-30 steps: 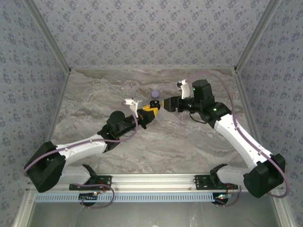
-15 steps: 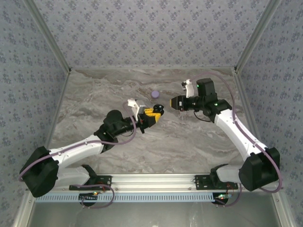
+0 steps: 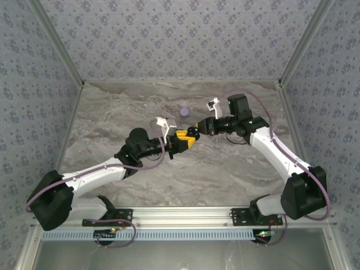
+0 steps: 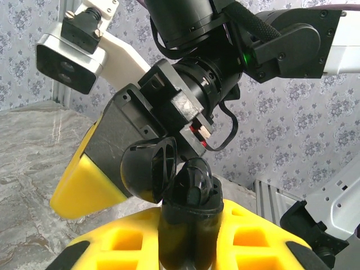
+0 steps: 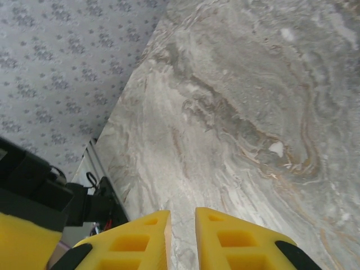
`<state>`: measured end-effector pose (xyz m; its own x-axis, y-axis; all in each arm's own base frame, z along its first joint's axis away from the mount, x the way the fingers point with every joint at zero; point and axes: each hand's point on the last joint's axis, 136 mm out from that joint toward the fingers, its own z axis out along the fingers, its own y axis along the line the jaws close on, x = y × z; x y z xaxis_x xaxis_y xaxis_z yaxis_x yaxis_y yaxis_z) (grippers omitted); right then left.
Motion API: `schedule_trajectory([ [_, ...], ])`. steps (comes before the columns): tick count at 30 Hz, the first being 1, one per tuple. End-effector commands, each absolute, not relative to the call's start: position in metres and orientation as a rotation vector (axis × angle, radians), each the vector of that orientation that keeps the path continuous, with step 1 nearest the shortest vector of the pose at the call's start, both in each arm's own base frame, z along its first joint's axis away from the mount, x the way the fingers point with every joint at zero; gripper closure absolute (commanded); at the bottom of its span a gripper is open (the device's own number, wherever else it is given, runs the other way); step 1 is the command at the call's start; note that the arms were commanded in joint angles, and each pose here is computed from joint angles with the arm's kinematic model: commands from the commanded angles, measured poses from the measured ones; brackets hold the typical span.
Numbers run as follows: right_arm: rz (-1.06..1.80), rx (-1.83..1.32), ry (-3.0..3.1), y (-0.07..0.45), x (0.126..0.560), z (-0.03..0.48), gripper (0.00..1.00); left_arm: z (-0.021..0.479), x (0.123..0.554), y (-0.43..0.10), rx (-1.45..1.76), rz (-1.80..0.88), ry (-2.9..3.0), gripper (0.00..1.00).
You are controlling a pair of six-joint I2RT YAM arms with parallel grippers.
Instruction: Insert wireless bluetooth earbuds into charging case
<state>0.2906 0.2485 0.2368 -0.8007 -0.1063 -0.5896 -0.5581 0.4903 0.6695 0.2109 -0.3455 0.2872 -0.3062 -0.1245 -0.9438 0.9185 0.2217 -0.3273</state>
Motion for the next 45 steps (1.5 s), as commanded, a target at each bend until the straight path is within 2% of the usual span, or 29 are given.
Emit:
schedule_trajectory([
  [1, 1.32, -0.658, 2.193, 0.26, 0.281, 0.254, 0.81, 0.308, 0.213, -0.348, 0.791, -1.315, 1.416, 0.82],
  [16, 1.315, -0.707, 2.122, 0.259, 0.271, 0.274, 0.81, 0.281, 0.234, -0.349, 0.695, -1.299, 1.556, 0.82],
  [26, 1.268, -0.682, 2.147, 0.255, 0.275, 0.268, 0.8, 0.273, 0.243, -0.345, 0.652, -1.288, 1.61, 0.82],
  [31, 1.055, -0.538, 2.245, 0.234, 0.298, 0.251, 0.8, 0.262, 0.255, -0.341, 0.597, -1.235, 1.692, 0.82],
  [37, 0.752, -0.284, 2.383, 0.187, 0.324, 0.22, 0.78, 0.235, 0.28, -0.328, 0.488, -1.047, 1.879, 0.82],
  [45, 0.632, -0.163, 2.464, 0.159, 0.323, 0.195, 0.78, 0.191, 0.307, -0.308, 0.309, -0.873, 2.181, 0.81],
])
